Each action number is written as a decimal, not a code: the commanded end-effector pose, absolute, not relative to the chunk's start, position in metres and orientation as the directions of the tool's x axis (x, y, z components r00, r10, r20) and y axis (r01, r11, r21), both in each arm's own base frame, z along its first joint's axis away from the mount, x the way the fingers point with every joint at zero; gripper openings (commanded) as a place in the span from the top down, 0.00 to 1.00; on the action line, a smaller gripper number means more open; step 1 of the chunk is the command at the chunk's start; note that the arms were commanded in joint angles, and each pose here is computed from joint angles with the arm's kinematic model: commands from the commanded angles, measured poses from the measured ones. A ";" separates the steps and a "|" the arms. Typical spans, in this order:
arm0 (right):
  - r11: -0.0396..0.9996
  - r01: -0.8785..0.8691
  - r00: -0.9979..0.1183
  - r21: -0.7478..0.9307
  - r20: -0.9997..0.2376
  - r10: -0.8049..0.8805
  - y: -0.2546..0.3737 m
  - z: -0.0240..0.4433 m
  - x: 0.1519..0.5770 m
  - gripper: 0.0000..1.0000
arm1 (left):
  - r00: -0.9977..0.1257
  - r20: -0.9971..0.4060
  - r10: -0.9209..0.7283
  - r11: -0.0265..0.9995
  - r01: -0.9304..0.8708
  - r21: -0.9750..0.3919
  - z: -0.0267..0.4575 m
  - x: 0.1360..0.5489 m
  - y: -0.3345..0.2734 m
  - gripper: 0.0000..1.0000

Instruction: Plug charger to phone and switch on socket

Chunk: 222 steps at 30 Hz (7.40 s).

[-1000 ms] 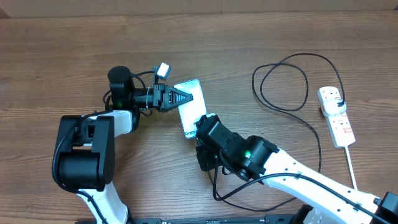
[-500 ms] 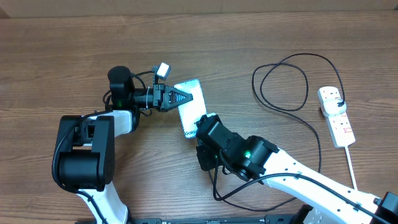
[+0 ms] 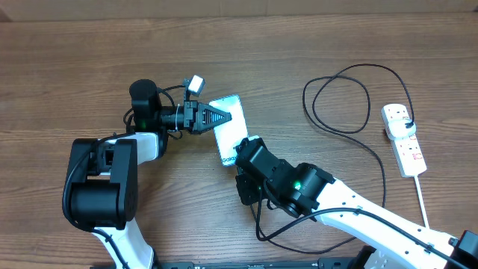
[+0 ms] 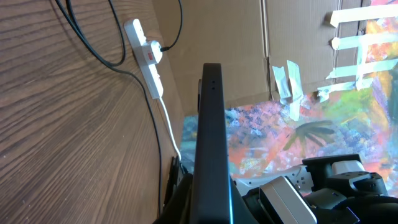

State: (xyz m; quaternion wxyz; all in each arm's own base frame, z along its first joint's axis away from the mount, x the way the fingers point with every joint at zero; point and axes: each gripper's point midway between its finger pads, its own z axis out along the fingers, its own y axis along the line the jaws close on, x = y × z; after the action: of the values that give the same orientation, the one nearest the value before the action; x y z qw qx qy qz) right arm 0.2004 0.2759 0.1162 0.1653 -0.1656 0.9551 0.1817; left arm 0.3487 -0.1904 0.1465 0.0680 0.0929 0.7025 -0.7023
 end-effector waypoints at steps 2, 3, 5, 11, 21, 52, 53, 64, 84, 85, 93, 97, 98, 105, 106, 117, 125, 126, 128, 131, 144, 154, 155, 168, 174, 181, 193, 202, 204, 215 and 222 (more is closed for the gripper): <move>0.880 -0.376 -0.882 0.289 -0.401 -0.246 0.278 0.124 0.207 0.96 | -0.965 -0.253 0.066 -0.020 0.253 -0.967 0.149 0.345 -0.193 0.96; 0.882 -0.375 -0.884 0.285 -0.395 -0.249 0.277 0.123 0.206 0.96 | -0.965 -0.253 0.066 -0.020 0.253 -0.967 0.149 0.345 -0.193 0.96; 0.884 -0.374 -0.886 0.282 -0.391 -0.250 0.276 0.123 0.205 0.96 | -0.965 -0.253 0.066 -0.020 0.253 -0.967 0.149 0.345 -0.193 0.96; 0.881 -0.376 -0.883 0.287 -0.399 -0.246 0.278 0.124 0.207 0.96 | -0.965 -0.253 0.066 -0.020 0.253 -0.967 0.149 0.345 -0.193 0.96; 0.879 -0.378 -0.881 0.291 -0.407 -0.244 0.279 0.125 0.208 0.96 | -0.965 -0.253 0.066 -0.020 0.253 -0.967 0.149 0.345 -0.193 0.96; 0.900 -0.362 -0.853 0.242 -0.475 -0.215 0.276 0.130 0.225 0.96 | -0.971 -0.228 0.066 -0.018 0.227 -0.974 0.149 0.345 -0.193 0.96; 0.895 -0.374 -0.845 0.244 -0.487 -0.220 0.278 0.132 0.227 0.96 | -0.971 -0.228 0.066 -0.018 0.227 -0.974 0.149 0.345 -0.193 0.96; 0.890 -0.382 -0.858 0.250 -0.455 -0.240 0.277 0.128 0.219 0.79 | -0.969 -0.237 0.065 -0.018 0.236 -0.972 0.149 0.345 -0.192 0.96; 0.886 -0.385 -0.858 0.258 -0.454 -0.241 0.278 0.128 0.218 0.89 | -0.979 -0.202 0.034 -0.001 0.202 -0.979 0.148 0.351 -0.193 0.96; 0.887 -0.384 -0.853 0.256 -0.465 -0.235 0.279 0.130 0.221 0.91 | -0.979 -0.202 0.035 -0.001 0.202 -0.979 0.148 0.351 -0.193 0.96; 0.907 -0.360 -0.813 0.220 -0.551 -0.189 0.281 0.136 0.244 0.96 | -0.977 -0.200 0.067 -0.016 0.200 -0.980 0.149 0.344 -0.192 0.96; 0.907 -0.356 -0.783 0.228 -0.602 -0.156 0.287 0.145 0.255 0.96 | -0.977 -0.200 0.071 -0.017 0.199 -0.980 0.149 0.344 -0.193 0.96; 0.901 -0.364 -0.768 0.235 -0.623 -0.148 0.291 0.150 0.259 0.96 | -0.977 -0.200 0.071 -0.017 0.199 -0.980 0.149 0.343 -0.194 0.96; 0.892 -0.381 -0.739 0.242 -0.660 -0.136 0.297 0.160 0.265 0.96 | -0.978 -0.196 0.077 -0.018 0.195 -0.981 0.148 0.341 -0.195 0.96; 0.893 -0.379 -0.735 0.243 -0.665 -0.131 0.297 0.163 0.266 0.96 | -0.978 -0.195 0.077 -0.018 0.194 -0.981 0.147 0.341 -0.195 0.96; 0.893 -0.384 -0.792 0.234 -0.581 -0.188 0.281 0.154 0.242 0.85 | -0.974 -0.213 0.074 -0.019 0.213 -0.977 0.147 0.341 -0.195 0.96; 0.824 -0.445 -0.772 0.349 -0.616 -0.156 0.280 0.200 0.220 0.20 | -0.979 -0.201 -0.009 0.027 0.201 -0.979 0.142 0.356 -0.202 0.96; 0.818 -0.450 -0.764 0.358 -0.629 -0.145 0.277 0.208 0.219 0.16 | -0.981 -0.190 -0.033 0.039 0.189 -0.981 0.141 0.360 -0.203 0.96; 0.805 -0.460 -0.746 0.375 -0.655 -0.121 0.270 0.225 0.213 0.05 | -0.982 -0.152 -0.113 0.078 0.144 -0.987 0.136 0.374 -0.211 0.96; 0.790 -0.472 -0.725 0.392 -0.682 -0.095 0.258 0.246 0.204 0.00 | -0.973 -0.117 -0.200 0.116 0.095 -0.989 0.130 0.387 -0.226 0.96; 0.846 -0.415 -0.696 0.334 -0.716 -0.059 0.188 0.265 0.175 0.00 | -0.995 -0.093 -0.044 0.378 0.069 -0.923 0.103 0.376 -0.286 0.96; 0.854 -0.396 -0.710 0.337 -0.702 -0.053 0.186 0.261 0.175 0.00 | -0.991 0.029 0.134 0.763 0.084 -0.641 0.047 0.326 -0.190 0.96; 0.856 -0.395 -0.709 0.335 -0.703 -0.052 0.186 0.262 0.175 0.00 | -0.987 0.028 0.161 0.757 0.105 -0.645 0.047 0.321 -0.188 0.96; 0.863 -0.386 -0.703 0.325 -0.709 -0.047 0.184 0.262 0.177 0.00 | -0.958 -0.102 0.269 0.723 0.270 -0.636 0.045 0.329 -0.175 0.96; 0.871 -0.380 -0.716 0.312 -0.696 -0.063 0.187 0.255 0.180 0.00 | -0.987 -0.072 0.144 0.751 0.156 -0.641 0.039 0.341 -0.151 0.96; 0.884 -0.370 -0.740 0.285 -0.666 -0.094 0.197 0.240 0.187 0.00 | -0.986 -0.058 0.154 0.735 0.154 -0.661 0.027 0.327 -0.145 0.96; 0.903 -0.336 -0.785 0.269 -0.610 -0.110 0.210 0.217 0.196 0.00 | -0.987 -0.045 0.154 0.729 0.145 -0.669 0.011 0.313 -0.144 0.95; 0.903 -0.336 -0.785 0.268 -0.609 -0.111 0.210 0.217 0.196 0.00 | -0.987 -0.054 0.151 0.738 0.149 -0.659 0.003 0.311 -0.142 0.95; 0.903 -0.336 -0.785 0.268 -0.609 -0.111 0.210 0.216 0.195 0.00 | -0.989 -0.045 0.139 0.740 0.134 -0.659 0.000 0.310 -0.142 0.95; 0.903 -0.336 -0.785 0.267 -0.609 -0.112 0.210 0.216 0.195 0.00 | -1.000 0.027 -0.017 0.750 -0.030 -0.661 0.000 0.322 -0.141 0.96; 0.903 -0.336 -0.785 0.267 -0.609 -0.112 0.210 0.216 0.195 0.00 | -0.999 0.038 -0.030 0.795 -0.047 -0.605 -0.008 0.321 -0.131 0.91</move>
State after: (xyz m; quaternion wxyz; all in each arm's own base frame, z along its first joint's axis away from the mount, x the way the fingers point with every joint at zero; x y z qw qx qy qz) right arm 0.1911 0.2085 0.2035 0.2903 -0.1287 0.9321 0.1743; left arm 0.3256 -0.1480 0.0072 -0.0034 0.0027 0.9265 -0.3762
